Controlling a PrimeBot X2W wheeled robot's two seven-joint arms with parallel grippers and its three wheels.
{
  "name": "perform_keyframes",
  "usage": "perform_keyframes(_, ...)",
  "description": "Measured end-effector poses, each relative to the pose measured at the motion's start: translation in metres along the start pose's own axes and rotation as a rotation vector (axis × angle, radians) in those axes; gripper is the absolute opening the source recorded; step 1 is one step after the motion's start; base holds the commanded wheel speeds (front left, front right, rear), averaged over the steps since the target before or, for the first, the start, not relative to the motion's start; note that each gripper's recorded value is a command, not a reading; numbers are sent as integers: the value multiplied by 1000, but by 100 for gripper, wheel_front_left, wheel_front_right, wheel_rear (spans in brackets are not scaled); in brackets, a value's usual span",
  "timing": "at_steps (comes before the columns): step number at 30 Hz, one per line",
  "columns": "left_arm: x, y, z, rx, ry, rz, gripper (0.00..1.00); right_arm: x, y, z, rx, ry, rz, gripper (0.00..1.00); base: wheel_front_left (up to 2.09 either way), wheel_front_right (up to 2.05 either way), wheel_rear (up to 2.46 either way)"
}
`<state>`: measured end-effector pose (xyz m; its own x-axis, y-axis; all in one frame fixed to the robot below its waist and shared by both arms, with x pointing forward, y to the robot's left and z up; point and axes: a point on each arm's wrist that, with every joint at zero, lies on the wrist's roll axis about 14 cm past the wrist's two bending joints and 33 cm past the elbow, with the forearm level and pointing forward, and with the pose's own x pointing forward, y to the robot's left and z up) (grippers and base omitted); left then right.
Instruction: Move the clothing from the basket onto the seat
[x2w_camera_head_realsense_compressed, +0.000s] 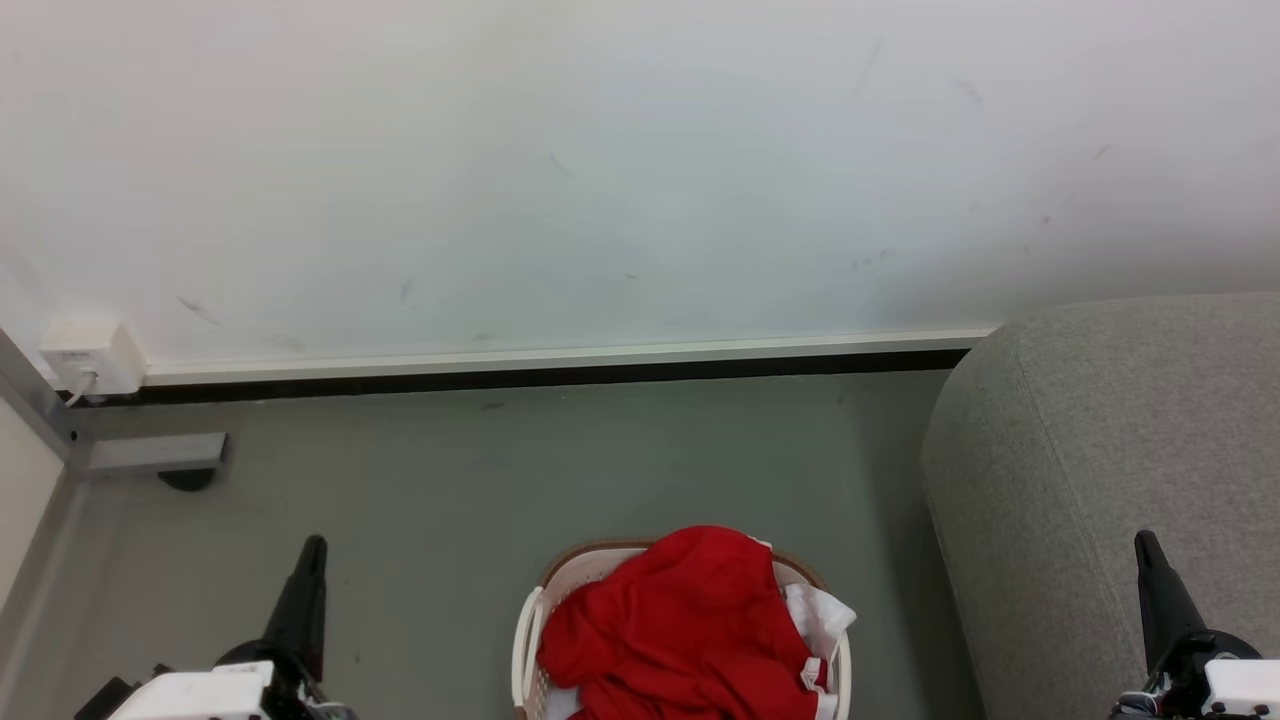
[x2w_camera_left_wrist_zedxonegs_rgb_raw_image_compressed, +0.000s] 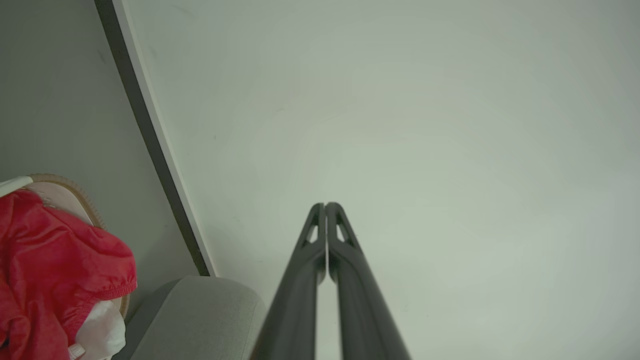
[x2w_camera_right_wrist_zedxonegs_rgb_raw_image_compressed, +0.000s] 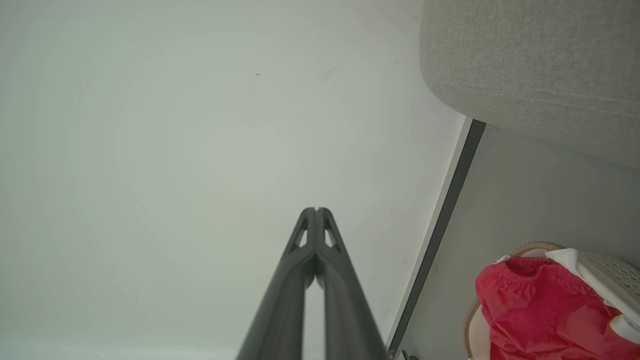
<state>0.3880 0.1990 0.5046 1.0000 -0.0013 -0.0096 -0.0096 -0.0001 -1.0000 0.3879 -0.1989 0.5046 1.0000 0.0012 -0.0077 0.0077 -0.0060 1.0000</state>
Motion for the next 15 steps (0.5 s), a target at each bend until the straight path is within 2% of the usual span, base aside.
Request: perform_keyframes(15,0,0,0,0,0,0,0,0,0,0,0,0,0,0,0,0,0)
